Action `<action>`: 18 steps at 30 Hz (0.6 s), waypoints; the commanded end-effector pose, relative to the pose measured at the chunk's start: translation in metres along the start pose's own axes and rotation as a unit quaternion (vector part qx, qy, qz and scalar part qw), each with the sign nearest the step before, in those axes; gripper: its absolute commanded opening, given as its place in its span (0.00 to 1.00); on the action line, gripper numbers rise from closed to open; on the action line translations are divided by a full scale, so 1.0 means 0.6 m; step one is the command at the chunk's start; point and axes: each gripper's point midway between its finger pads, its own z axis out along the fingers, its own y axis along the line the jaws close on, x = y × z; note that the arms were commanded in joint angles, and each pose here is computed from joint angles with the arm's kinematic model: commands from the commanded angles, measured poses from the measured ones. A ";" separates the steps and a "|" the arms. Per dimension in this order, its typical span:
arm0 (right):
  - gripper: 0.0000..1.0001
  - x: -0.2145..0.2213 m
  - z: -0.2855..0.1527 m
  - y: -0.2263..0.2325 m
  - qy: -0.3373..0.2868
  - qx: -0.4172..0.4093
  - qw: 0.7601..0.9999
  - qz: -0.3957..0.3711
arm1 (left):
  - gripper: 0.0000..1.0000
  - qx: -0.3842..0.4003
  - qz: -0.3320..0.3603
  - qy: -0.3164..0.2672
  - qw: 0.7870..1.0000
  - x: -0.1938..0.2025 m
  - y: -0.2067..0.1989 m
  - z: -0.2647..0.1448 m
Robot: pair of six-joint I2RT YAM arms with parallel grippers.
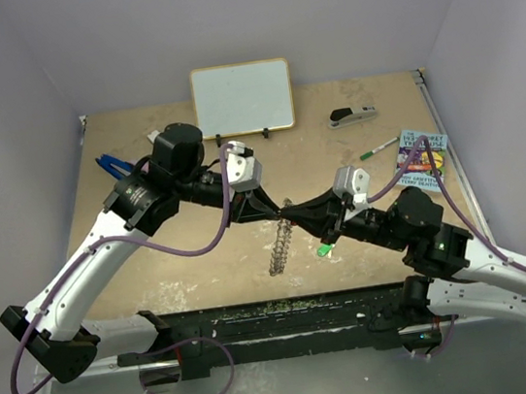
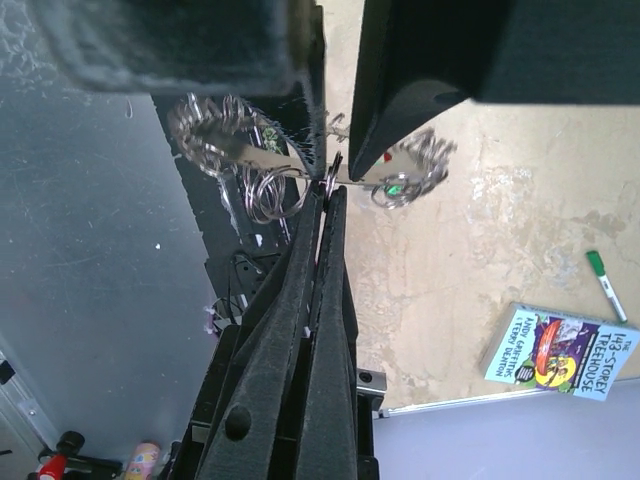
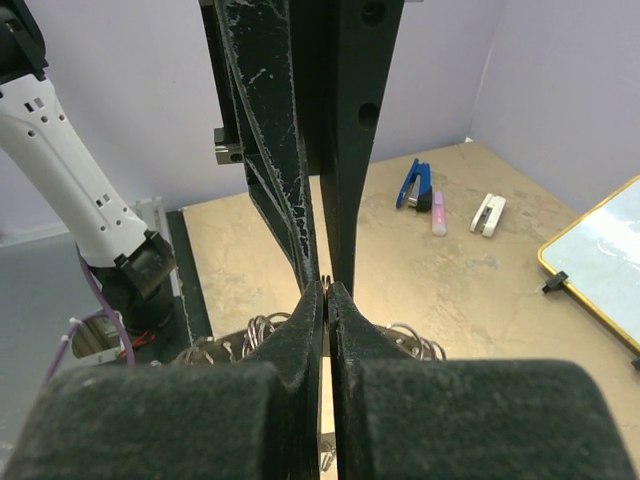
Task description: Put the keys on the keyring
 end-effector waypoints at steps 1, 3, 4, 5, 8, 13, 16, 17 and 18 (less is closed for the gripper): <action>0.00 -0.056 -0.003 -0.004 -0.059 0.008 0.998 -0.004 | 0.11 0.021 0.011 -0.025 0.999 -0.020 -0.019 -0.002; 0.00 -0.052 -0.004 -0.004 -0.056 0.009 0.998 -0.002 | 0.04 0.020 0.012 -0.025 0.999 -0.020 -0.018 -0.002; 0.00 -0.051 -0.004 -0.004 -0.056 0.009 0.998 0.000 | 0.03 0.018 0.012 -0.025 0.999 -0.021 -0.018 -0.003; 0.00 -0.049 -0.005 -0.004 -0.054 0.010 0.998 0.001 | 0.03 0.017 0.013 -0.025 0.999 -0.021 -0.017 -0.003; 0.00 -0.036 -0.007 -0.006 -0.043 0.014 0.999 0.007 | 0.03 0.011 0.019 -0.020 1.000 -0.017 -0.014 -0.004; 0.00 -0.009 -0.014 -0.011 -0.022 0.027 0.999 0.023 | 0.03 -0.029 0.056 0.006 0.998 -0.008 0.008 -0.015; 0.02 0.004 -0.016 -0.015 -0.010 0.037 0.999 0.033 | 0.03 -0.035 0.075 0.016 0.996 -0.003 0.012 -0.020; 0.11 0.006 -0.016 -0.017 -0.008 0.041 0.998 0.038 | 0.03 -0.037 0.078 0.020 0.996 0.000 0.013 -0.021; 0.19 0.006 -0.017 -0.019 -0.007 0.046 0.998 0.043 | 0.03 -0.039 0.079 0.022 0.996 0.004 0.016 -0.021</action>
